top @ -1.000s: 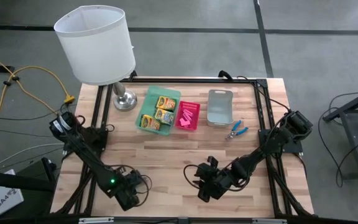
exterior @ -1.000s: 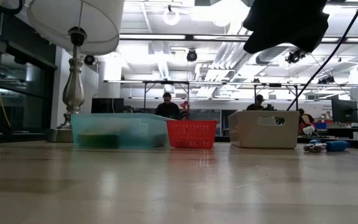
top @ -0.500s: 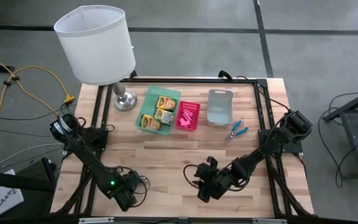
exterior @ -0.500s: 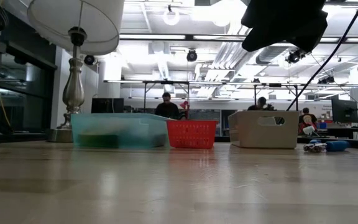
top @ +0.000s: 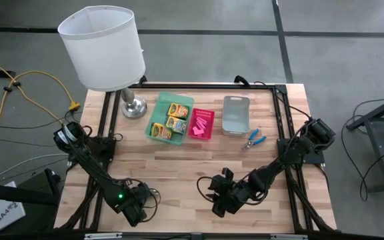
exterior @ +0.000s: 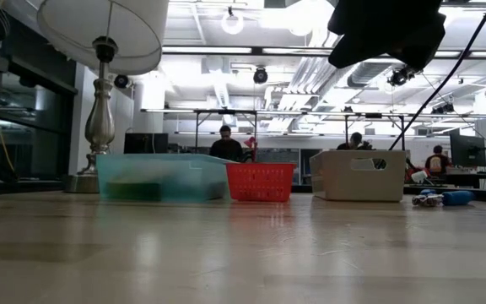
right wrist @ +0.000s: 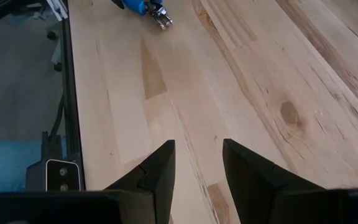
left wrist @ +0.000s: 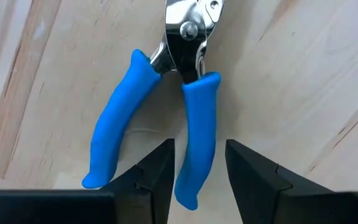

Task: Pick & Place School Supplies
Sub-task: Put the blue puncher into the gray bin

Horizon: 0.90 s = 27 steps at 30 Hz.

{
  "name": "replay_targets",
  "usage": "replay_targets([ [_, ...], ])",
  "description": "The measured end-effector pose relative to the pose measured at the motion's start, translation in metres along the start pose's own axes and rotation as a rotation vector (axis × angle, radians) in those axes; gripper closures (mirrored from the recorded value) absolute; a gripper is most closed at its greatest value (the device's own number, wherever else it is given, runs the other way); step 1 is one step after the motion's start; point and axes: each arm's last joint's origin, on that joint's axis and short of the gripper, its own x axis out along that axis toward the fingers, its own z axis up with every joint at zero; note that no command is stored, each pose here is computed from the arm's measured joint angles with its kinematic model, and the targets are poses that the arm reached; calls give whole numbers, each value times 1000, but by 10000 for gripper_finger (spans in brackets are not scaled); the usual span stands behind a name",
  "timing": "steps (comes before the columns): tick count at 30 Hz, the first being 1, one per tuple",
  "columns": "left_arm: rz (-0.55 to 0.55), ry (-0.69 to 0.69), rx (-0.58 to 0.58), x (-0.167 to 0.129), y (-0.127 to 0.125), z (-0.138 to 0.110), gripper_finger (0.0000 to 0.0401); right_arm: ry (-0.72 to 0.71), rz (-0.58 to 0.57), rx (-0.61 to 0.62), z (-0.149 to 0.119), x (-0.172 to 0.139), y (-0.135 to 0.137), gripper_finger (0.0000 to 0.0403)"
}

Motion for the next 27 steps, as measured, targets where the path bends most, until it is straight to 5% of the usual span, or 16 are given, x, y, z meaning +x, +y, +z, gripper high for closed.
replay_targets([
  [22, 88, 76, 30, 28, -1, -3, 263, 2, 4, -4, -2, -1, 1, 277],
  [27, 85, 83, 30, 28, -1, -3, 292, 2, 4, -4, -1, -1, 1, 277],
])
